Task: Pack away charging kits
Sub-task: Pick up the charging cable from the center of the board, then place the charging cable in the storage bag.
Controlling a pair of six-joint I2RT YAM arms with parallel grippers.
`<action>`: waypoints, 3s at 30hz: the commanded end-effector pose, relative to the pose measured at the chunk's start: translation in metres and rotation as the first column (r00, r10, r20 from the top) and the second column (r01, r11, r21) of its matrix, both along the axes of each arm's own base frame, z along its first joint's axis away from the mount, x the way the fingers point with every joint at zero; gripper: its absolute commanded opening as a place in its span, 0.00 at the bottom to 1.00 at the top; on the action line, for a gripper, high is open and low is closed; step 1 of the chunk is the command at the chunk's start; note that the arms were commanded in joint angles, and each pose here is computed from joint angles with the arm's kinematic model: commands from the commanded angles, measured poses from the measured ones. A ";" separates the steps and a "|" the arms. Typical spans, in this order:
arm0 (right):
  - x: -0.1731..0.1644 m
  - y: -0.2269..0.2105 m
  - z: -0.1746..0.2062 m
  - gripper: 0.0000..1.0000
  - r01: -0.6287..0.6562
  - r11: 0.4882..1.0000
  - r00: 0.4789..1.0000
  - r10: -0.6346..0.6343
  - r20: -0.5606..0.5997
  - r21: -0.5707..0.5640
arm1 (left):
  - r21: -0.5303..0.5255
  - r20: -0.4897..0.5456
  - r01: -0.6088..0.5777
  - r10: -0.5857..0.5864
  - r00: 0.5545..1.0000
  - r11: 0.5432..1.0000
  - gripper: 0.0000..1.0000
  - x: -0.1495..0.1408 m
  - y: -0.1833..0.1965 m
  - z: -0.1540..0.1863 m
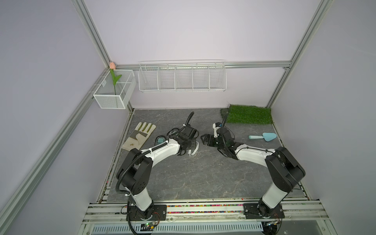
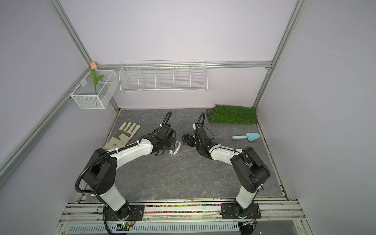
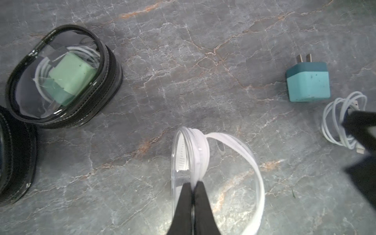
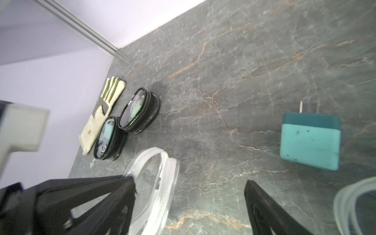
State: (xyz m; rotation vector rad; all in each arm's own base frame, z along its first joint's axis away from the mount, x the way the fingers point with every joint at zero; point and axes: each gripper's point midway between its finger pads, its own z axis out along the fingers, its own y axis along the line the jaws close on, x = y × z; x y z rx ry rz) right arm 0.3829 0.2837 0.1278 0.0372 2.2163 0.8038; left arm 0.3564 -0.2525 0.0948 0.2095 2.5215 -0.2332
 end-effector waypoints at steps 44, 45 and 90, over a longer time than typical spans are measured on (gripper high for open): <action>0.007 -0.129 -0.117 0.31 0.328 0.827 0.858 -0.463 -0.223 -0.456 | 0.045 0.068 -0.011 0.008 0.998 0.999 0.00 0.012 -0.028 0.028; 0.006 -0.130 -0.117 0.26 0.328 0.826 0.857 -0.464 -0.223 -0.459 | 0.045 0.069 -0.011 0.008 0.998 0.999 0.00 0.012 -0.028 0.028; -0.010 0.009 -0.077 0.06 -0.031 0.979 0.978 -0.012 -0.209 -0.201 | -0.251 0.040 0.159 -0.153 0.987 0.955 0.00 -0.004 -0.074 0.029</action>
